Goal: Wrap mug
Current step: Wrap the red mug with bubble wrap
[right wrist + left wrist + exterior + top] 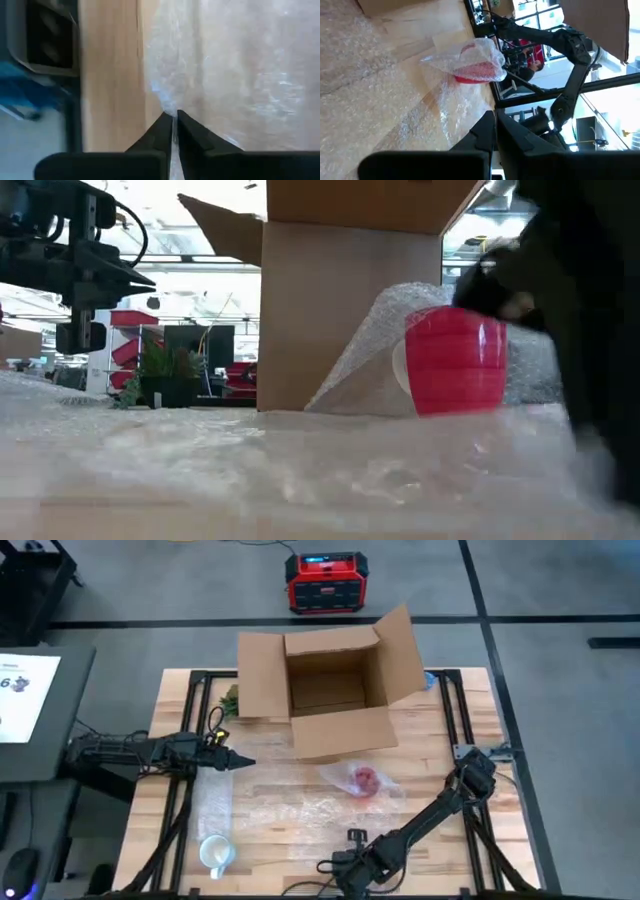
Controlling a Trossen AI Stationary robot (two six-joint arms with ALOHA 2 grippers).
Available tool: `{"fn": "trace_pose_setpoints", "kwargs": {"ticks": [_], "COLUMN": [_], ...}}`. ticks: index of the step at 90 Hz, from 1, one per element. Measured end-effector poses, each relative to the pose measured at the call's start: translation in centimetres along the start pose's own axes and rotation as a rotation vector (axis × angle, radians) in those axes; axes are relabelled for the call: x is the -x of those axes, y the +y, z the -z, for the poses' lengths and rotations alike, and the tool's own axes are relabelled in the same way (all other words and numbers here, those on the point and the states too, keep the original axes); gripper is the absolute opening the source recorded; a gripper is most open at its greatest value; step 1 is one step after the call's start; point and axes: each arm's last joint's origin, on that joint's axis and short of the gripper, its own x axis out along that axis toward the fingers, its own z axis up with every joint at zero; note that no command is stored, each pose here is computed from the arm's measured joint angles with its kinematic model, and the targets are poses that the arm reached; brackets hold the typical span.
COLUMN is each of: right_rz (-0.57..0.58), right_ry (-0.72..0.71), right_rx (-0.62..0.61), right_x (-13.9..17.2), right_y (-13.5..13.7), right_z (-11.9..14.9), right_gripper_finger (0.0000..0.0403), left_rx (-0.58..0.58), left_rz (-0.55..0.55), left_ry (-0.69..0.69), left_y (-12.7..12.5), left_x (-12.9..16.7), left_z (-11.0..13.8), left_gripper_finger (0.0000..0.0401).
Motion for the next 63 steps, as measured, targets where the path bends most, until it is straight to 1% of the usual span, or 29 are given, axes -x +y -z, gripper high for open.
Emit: {"fn": "trace_pose_setpoints", "kwargs": {"ticks": [10,21,32,41,51,63], "right_rz": [-0.023,-0.004,0.091,0.199,0.293,0.384], "right_ry": [-0.038,-0.095,-0.174,-0.192,-0.213,-0.181], "right_rx": [-0.039,-0.078,-0.158,-0.224,-0.307,-0.350], "right_x": [4.5,9.4,13.6,15.6,17.5,18.2], "right_y": [-0.4,-1.7,-3.9,-6.2,-8.7,-11.1], "right_z": [-0.9,-1.4,-1.8,-2.0,-2.2,-2.5], "right_gripper_finger": [0.0003,0.0001,0.0001,0.0000,0.0000,0.0000], "left_rx": [-0.008,-0.016,-0.031,-0.032,-0.064,-0.069], "left_rz": [0.000,-0.001,-0.005,-0.008,-0.009,-0.010], "left_ry": [0.000,-0.002,-0.011,-0.020,-0.021,-0.025], "left_y": [0.0,0.0,0.0,0.0,0.0,0.0], "left_x": [0.0,0.0,0.0,0.0,0.0,0.0], "left_z": [0.0,0.0,0.0,-0.1,-0.1,-0.1], "left_gripper_finger": [0.0000,0.0000,0.0000,0.0000,0.0000,0.0000]}}
